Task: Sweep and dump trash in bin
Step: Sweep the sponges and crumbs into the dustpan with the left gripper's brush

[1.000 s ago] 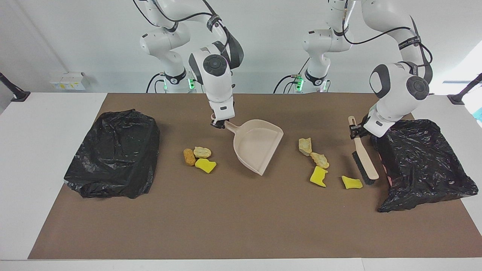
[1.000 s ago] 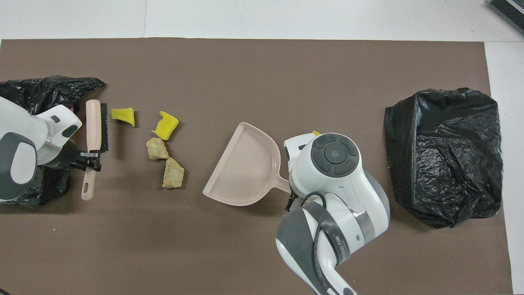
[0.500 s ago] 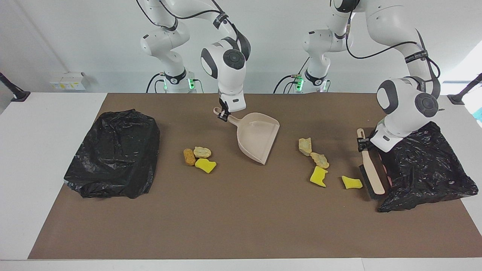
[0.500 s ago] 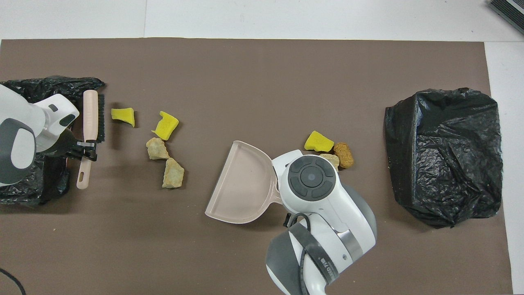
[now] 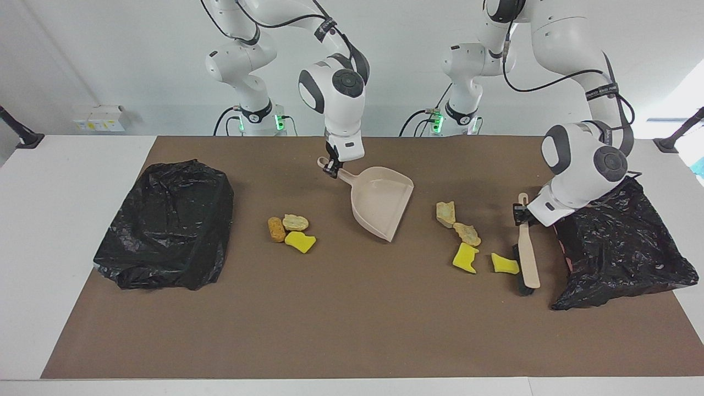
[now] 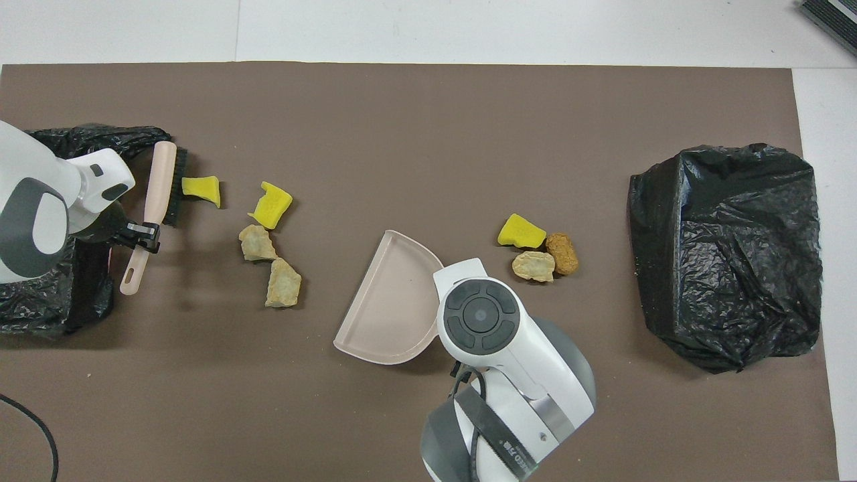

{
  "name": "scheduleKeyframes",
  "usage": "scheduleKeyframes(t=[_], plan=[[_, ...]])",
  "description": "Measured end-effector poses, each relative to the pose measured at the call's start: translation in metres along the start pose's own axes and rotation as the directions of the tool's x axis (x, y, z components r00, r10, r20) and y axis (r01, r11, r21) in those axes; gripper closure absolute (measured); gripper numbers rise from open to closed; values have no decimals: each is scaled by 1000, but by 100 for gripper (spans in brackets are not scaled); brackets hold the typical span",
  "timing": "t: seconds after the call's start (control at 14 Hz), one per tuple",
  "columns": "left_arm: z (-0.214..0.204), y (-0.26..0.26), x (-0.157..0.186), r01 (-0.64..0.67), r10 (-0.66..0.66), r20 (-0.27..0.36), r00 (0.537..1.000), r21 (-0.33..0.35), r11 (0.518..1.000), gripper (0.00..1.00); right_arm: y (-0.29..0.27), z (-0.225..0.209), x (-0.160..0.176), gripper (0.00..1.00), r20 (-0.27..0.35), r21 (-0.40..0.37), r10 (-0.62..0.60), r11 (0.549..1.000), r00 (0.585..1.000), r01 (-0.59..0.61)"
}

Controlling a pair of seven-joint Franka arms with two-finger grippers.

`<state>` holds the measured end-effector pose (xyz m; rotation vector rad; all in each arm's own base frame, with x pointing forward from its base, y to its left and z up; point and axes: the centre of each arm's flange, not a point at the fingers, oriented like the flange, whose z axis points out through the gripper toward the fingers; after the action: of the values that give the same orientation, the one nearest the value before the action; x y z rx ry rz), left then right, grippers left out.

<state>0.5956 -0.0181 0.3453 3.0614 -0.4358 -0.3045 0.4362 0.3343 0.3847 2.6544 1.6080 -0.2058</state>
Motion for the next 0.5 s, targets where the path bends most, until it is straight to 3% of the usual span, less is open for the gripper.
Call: scheduleKeyframes(t=[0.5], plan=[[11,102,-10,-156,155,95,983,9,988,74,-1,1,1,69,-2,-1,6,1000,1000,-6]])
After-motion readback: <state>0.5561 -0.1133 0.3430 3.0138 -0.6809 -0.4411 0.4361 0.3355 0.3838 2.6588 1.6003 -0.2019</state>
